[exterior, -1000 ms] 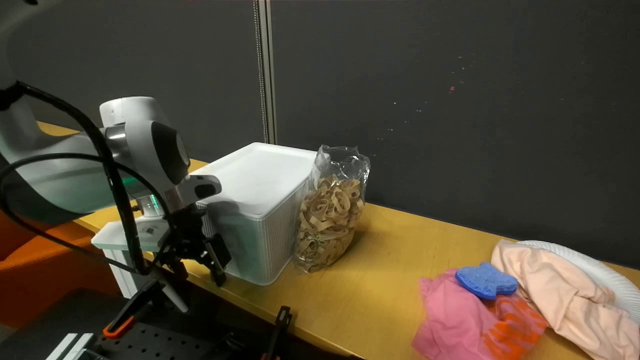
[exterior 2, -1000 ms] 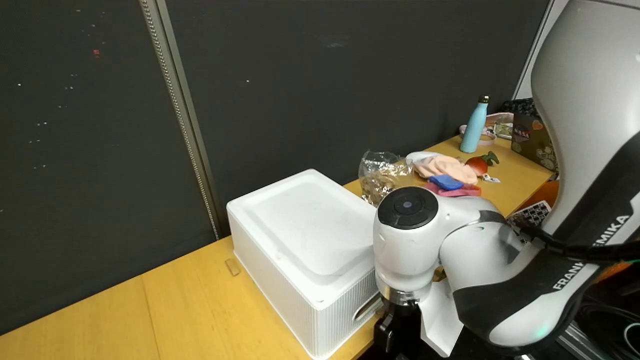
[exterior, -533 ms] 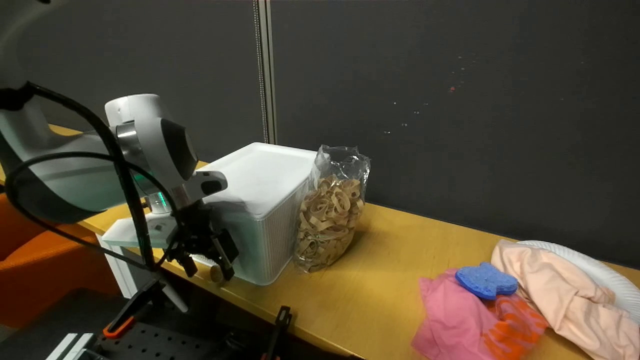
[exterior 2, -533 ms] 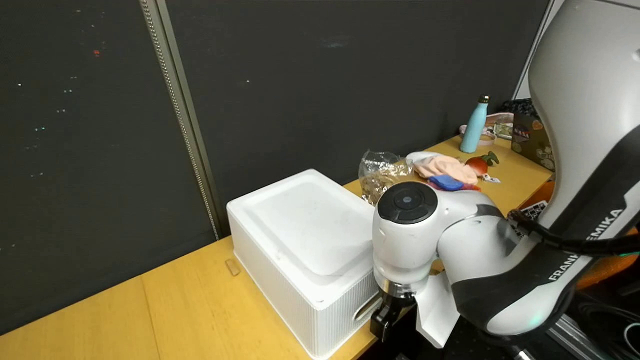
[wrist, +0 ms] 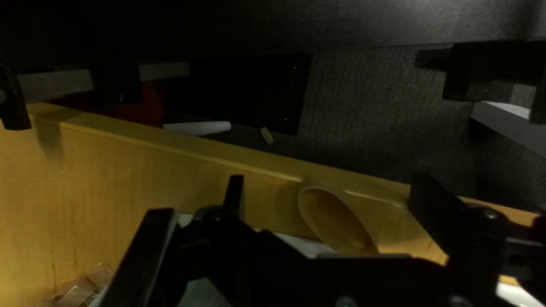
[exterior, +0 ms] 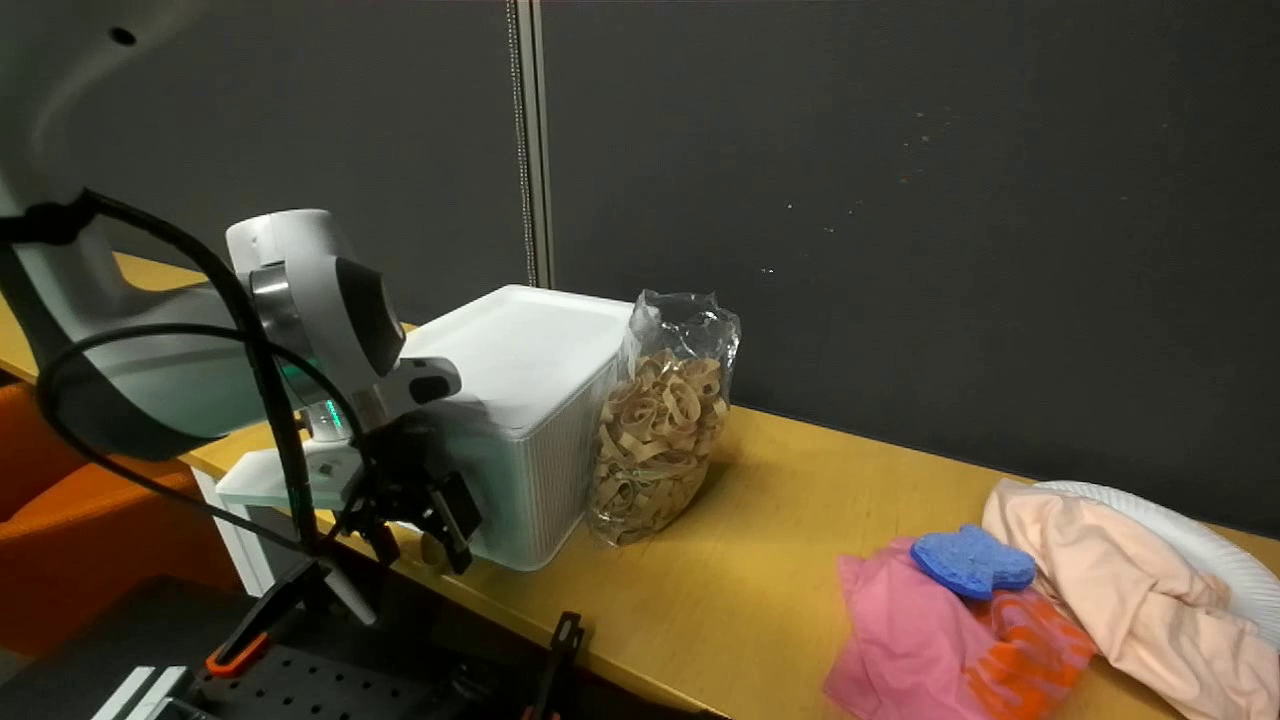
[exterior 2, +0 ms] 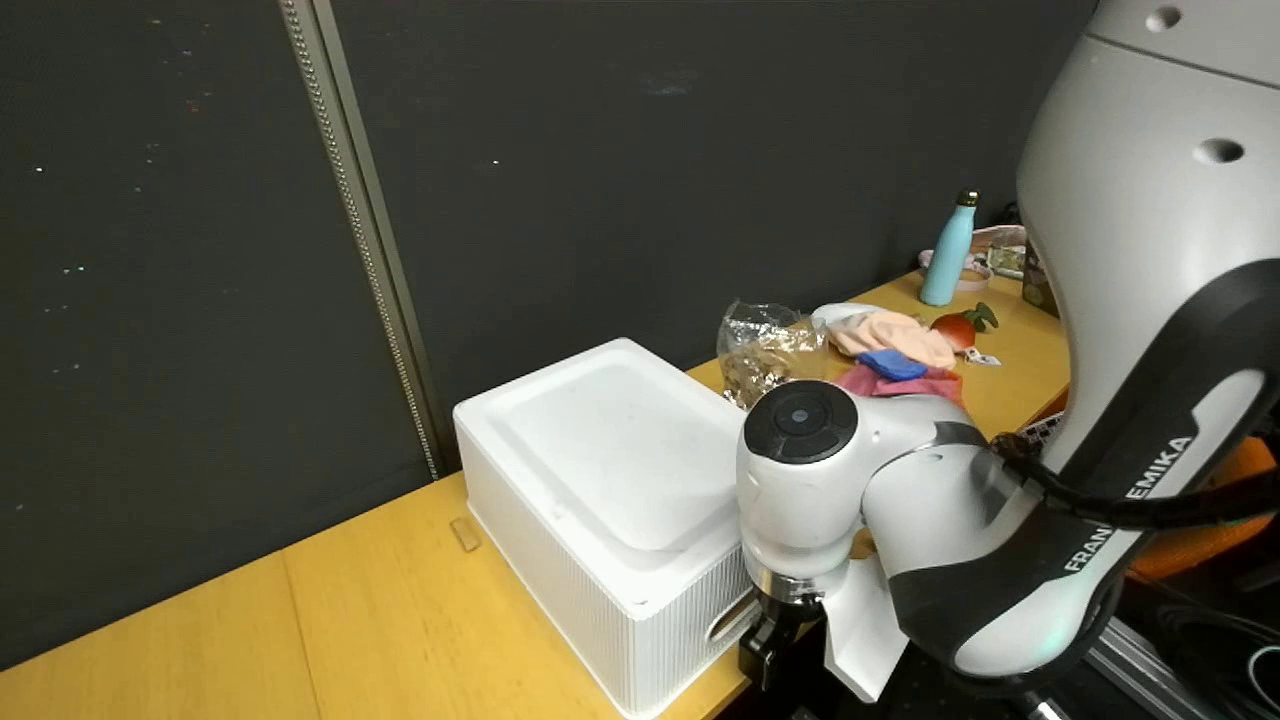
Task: Pick up the rubber band on the table and put it in the plastic bag
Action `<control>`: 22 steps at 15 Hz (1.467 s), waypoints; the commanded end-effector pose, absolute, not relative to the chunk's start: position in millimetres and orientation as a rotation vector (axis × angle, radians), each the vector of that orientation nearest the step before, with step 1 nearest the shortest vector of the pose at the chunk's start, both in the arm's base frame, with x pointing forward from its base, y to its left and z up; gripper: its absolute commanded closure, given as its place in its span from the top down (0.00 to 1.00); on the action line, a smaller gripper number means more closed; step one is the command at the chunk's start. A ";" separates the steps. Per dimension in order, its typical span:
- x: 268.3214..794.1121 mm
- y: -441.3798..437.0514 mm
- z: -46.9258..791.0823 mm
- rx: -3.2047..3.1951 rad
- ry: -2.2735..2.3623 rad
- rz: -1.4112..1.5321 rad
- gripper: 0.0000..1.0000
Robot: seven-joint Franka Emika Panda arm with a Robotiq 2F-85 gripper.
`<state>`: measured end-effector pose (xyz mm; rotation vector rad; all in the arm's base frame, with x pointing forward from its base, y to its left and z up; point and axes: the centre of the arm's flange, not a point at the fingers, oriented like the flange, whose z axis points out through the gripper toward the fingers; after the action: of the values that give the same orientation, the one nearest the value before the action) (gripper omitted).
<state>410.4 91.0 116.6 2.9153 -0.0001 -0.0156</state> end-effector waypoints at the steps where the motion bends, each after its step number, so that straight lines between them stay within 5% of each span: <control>1: 411.9 92.2 109.5 2.924 -0.002 0.029 0.66; 10: 407.9 89.2 113.6 2.930 -0.023 0.045 0.00; 22: 348.8 127.4 208.1 3.002 -0.030 0.082 0.01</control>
<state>366.7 129.6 157.7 2.9980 -0.0147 0.0407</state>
